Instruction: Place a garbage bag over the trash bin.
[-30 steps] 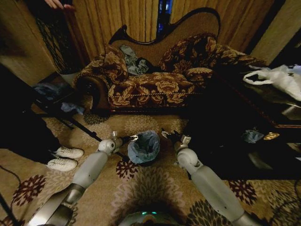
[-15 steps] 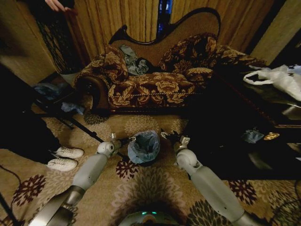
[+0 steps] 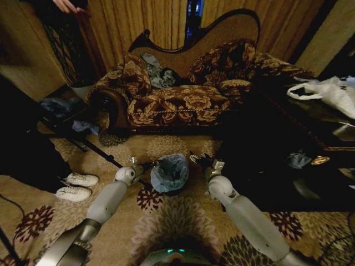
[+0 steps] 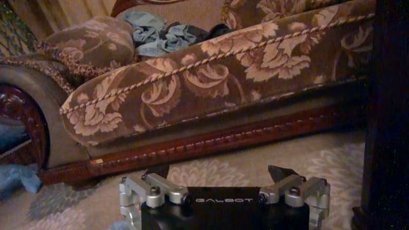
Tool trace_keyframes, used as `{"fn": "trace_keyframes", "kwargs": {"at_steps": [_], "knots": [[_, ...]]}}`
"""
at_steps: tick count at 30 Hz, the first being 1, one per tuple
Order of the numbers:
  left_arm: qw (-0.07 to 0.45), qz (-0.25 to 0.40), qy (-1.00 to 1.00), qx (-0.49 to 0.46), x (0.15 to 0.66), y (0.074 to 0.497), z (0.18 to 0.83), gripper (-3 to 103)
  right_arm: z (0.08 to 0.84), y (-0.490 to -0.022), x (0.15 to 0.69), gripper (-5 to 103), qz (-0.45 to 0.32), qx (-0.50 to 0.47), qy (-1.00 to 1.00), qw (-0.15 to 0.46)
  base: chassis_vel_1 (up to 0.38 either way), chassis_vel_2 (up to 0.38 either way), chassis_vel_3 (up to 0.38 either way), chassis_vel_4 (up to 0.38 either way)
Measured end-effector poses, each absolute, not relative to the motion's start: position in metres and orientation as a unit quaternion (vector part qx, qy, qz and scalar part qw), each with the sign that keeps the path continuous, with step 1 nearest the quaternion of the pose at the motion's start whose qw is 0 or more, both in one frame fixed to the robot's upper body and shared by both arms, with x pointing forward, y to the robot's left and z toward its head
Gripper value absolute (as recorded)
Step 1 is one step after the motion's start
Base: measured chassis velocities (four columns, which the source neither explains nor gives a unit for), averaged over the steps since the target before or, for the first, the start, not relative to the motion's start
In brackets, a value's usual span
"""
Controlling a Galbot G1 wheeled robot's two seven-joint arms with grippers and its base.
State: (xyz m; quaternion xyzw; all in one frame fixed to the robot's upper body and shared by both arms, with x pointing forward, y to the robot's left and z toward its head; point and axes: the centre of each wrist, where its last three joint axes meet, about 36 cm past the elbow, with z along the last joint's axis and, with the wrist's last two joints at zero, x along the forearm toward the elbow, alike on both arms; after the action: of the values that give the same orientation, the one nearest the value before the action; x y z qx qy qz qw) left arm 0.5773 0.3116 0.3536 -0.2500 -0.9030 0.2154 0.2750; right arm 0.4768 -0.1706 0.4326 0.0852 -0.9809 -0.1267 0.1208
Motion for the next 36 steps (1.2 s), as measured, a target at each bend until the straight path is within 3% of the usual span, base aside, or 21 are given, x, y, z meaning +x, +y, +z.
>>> {"fn": "trace_keyframes", "kwargs": {"at_steps": [8,26,36], "knots": [[0.271,0.217,-0.905,-0.245,0.576,0.315,0.352,1,0.432,-0.169,0.477,100,-0.126,0.085,-0.981,0.122,0.000,0.000,0.000,0.000],[0.258,0.226,-0.915,-0.214,0.579,0.333,0.345,0,0.427,-0.168,0.473,100,-0.120,0.084,-0.981,0.126,0.000,0.000,0.000,0.000],[0.273,0.240,-0.915,-0.178,0.580,0.342,0.298,0,0.427,-0.166,0.470,100,-0.121,0.085,-0.981,0.125,0.000,0.000,0.000,0.000]]}}
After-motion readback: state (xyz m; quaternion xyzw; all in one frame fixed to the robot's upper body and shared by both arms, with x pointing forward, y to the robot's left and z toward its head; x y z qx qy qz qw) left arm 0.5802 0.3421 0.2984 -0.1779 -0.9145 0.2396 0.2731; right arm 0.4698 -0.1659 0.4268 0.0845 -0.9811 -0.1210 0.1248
